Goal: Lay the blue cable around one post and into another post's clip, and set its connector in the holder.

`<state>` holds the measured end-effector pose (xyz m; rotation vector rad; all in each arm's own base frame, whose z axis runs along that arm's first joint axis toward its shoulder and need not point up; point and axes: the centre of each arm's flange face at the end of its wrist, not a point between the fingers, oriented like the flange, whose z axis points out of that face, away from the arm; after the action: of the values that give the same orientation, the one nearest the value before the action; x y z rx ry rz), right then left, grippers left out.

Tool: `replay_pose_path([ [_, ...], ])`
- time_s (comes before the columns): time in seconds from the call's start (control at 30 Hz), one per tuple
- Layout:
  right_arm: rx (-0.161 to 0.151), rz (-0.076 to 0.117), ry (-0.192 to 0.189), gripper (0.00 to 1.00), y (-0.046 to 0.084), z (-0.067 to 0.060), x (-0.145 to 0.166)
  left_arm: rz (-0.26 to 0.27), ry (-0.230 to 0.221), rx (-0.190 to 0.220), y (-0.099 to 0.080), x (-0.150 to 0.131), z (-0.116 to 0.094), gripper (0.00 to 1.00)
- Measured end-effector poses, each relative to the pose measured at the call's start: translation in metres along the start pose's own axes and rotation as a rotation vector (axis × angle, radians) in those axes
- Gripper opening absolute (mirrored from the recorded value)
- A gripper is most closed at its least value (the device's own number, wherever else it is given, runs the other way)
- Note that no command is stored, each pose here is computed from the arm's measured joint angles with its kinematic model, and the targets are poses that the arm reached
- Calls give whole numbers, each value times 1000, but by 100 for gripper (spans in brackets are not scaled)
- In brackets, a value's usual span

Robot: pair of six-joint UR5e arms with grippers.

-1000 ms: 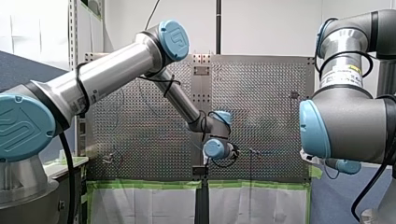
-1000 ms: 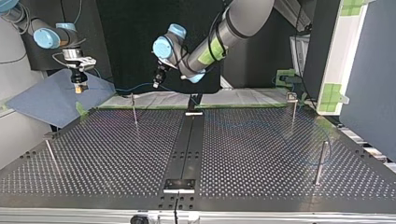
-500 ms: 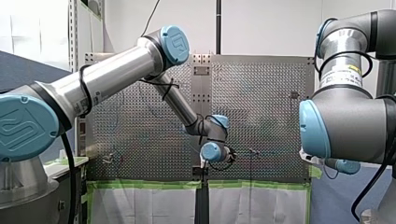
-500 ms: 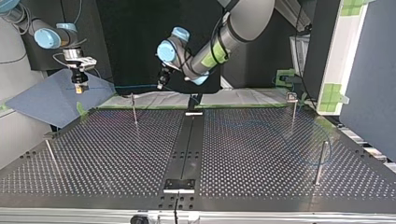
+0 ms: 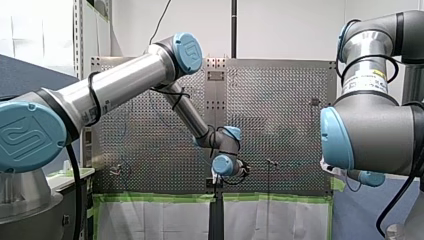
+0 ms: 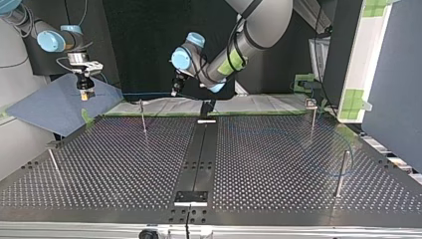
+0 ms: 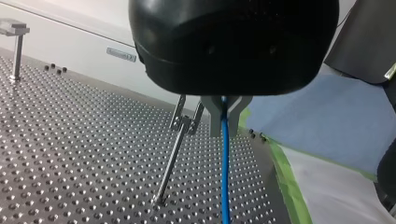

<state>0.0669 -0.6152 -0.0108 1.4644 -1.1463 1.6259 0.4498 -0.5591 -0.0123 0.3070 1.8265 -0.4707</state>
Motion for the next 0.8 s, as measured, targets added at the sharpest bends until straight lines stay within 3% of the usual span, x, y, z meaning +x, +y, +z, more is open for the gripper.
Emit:
replay_pose_path([
  [0.17, 1, 5, 3, 0, -1, 1, 0, -9, 1, -4, 7, -1, 3, 0],
  [0.43, 0, 29, 20, 0, -2, 4, 2, -20, 4, -10, 13, -3, 6, 0],
  [0.8, -44, 66, 39, 0, 3, 8, 4, -25, 14, -5, 16, -4, 7, 0],
])
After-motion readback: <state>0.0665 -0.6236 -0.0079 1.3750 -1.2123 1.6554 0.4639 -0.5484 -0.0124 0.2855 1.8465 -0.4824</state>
